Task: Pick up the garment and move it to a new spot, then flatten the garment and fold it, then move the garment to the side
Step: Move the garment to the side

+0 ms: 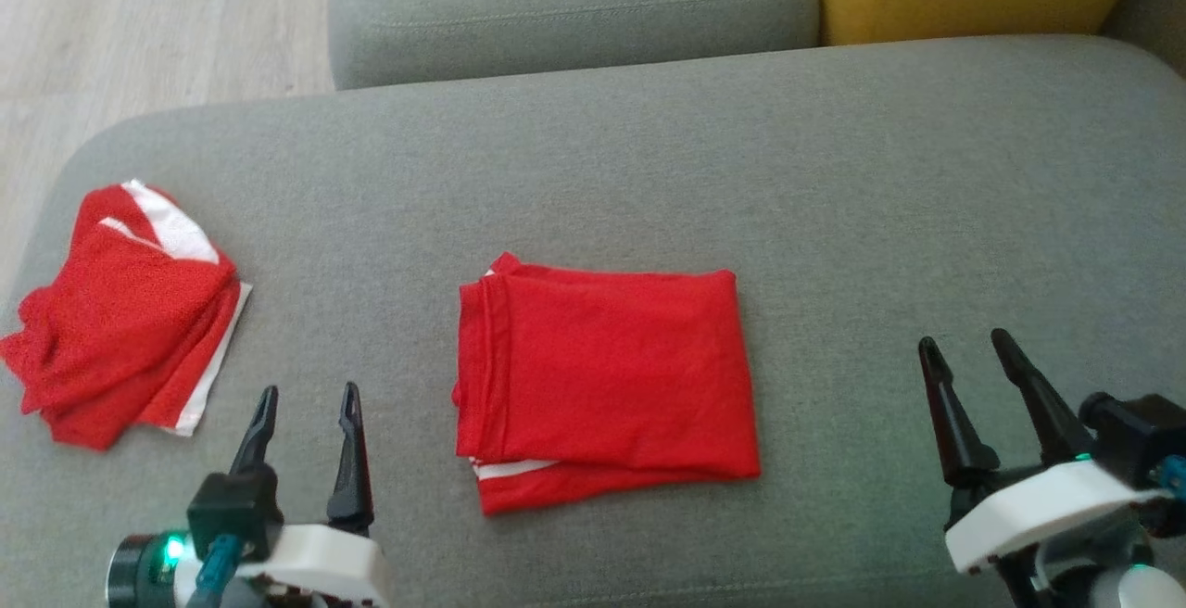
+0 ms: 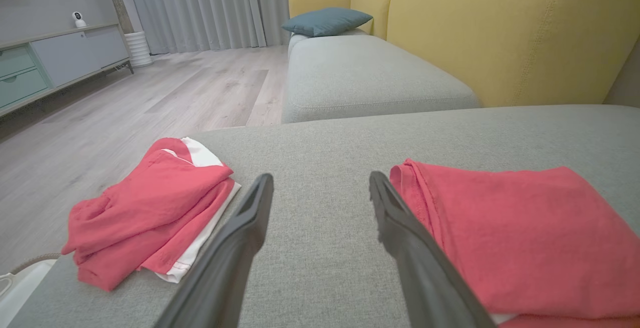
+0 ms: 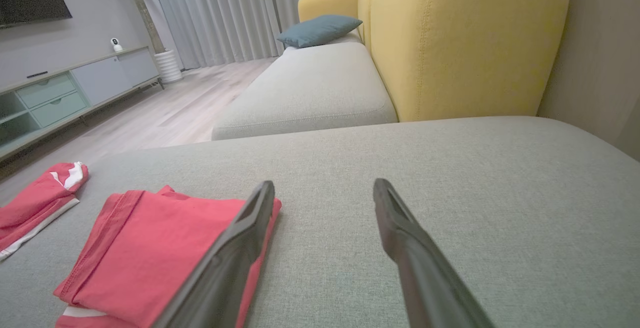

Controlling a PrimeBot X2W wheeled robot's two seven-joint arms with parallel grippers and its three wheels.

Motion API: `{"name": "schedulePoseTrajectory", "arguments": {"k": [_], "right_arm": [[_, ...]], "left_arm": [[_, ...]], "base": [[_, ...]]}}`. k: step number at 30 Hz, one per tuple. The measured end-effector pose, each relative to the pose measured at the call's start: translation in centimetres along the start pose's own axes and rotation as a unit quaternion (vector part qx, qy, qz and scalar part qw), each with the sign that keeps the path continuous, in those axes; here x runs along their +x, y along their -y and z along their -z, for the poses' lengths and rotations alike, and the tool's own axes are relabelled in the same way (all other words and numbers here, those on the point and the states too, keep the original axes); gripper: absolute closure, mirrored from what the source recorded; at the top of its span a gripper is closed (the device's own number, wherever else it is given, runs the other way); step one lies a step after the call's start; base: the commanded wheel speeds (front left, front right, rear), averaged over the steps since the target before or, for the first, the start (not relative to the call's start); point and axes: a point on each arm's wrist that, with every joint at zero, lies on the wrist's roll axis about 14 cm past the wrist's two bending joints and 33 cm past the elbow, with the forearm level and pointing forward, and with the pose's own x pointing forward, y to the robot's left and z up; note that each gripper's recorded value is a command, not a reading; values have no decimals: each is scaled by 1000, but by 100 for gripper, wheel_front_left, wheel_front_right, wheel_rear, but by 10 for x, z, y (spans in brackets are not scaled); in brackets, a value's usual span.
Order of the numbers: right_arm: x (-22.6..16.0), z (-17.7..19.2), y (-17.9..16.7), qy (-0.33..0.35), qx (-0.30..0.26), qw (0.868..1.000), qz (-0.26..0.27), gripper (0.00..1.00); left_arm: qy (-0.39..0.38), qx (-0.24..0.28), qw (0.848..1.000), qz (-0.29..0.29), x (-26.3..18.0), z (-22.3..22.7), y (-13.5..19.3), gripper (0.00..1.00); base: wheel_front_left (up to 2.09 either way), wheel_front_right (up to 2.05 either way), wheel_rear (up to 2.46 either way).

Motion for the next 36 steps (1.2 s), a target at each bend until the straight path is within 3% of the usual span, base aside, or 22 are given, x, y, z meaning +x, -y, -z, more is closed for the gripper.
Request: {"name": "schedulePoseTrajectory", "arguments": {"k": [13,25,27,28,36], "right_arm": [[52,57,-37,-113,-5,991,-68,0],[80,147,-72,-292,-6,948,-124,0],[85,146,-76,-295,-9,947,-129,94],[89,142,-78,-290,-11,948,-132,100],[86,110,-73,-219,-23,966,-133,100]], "left_arm": [[30,7,999,-35,17,-8,-20,0],[14,3,997,-81,20,4,-43,0],[12,3,996,-83,20,5,-44,0],[14,3,997,-82,21,4,-43,0],[30,4,999,-37,36,-3,-18,0]], "base": [[0,0,0],[0,0,0],[0,0,0],[0,0,0],[0,0,0]]}}
